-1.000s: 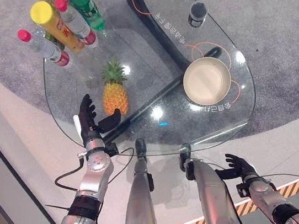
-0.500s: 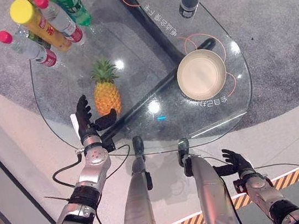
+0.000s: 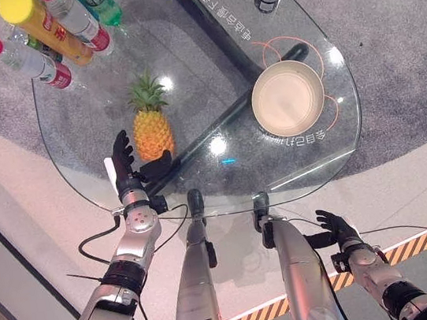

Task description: Pick up the fruit to the plate

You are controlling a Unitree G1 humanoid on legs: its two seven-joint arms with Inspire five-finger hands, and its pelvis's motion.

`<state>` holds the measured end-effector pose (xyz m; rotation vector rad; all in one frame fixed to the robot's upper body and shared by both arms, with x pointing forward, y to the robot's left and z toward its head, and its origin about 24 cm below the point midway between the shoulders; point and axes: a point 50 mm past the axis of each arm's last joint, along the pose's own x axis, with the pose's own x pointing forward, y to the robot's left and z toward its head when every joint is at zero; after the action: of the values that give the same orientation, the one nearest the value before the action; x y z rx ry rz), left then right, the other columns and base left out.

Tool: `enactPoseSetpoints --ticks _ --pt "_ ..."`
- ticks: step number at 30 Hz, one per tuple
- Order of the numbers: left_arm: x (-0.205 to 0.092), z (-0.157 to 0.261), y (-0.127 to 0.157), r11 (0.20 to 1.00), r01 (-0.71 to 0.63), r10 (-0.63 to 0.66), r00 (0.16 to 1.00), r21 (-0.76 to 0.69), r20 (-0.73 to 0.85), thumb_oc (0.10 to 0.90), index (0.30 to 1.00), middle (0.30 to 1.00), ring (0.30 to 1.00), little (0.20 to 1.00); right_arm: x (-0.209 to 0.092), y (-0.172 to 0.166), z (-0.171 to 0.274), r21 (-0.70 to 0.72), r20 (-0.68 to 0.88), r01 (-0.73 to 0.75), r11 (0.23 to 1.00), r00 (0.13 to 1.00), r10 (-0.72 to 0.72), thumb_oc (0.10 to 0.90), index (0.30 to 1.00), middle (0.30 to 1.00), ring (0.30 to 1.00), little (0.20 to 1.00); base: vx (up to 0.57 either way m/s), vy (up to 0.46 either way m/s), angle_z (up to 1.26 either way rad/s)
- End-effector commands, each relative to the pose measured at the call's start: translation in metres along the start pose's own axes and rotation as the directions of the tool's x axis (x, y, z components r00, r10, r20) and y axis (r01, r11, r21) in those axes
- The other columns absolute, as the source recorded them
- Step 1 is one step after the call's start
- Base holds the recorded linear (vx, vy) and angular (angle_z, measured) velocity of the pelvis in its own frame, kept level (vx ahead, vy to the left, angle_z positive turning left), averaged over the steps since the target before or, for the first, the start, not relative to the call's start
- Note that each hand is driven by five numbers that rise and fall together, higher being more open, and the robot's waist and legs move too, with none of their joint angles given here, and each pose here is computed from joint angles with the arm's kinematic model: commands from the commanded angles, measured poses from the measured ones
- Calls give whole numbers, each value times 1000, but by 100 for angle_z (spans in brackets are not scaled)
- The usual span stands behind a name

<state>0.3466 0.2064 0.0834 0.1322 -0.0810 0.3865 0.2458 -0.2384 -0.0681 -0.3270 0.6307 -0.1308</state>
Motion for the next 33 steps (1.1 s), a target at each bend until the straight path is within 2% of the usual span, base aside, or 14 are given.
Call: enactPoseSetpoints --ticks 1,19,30,31,33 --pt "18 29 12 997 -71 72 990 -14 118 800 900 900 900 900 -4 14 -1 -41 20 -40 998 999 40 800 900 900 900 900 4 21 -7" --pt "28 42 3 999 -38 38 993 -9 108 800 900 900 900 900 -1 19 12 -51 54 -44 998 997 47 800 900 900 900 900 0 1 0" --pt "31 38 -8 1000 10 -10 1000 21 15 800 900 900 900 900 0 23 17 -48 60 -46 998 997 49 800 900 900 900 900 0 0 0" --pt "31 39 -9 999 22 -23 999 26 22 100 300 300 300 200 0 23 18 -50 61 -46 998 997 49 800 900 900 900 900 0 0 0" --pt "31 42 -10 999 23 -25 999 33 40 100 300 300 300 200 1 22 18 -49 61 -45 998 997 48 800 900 900 900 900 0 0 0"
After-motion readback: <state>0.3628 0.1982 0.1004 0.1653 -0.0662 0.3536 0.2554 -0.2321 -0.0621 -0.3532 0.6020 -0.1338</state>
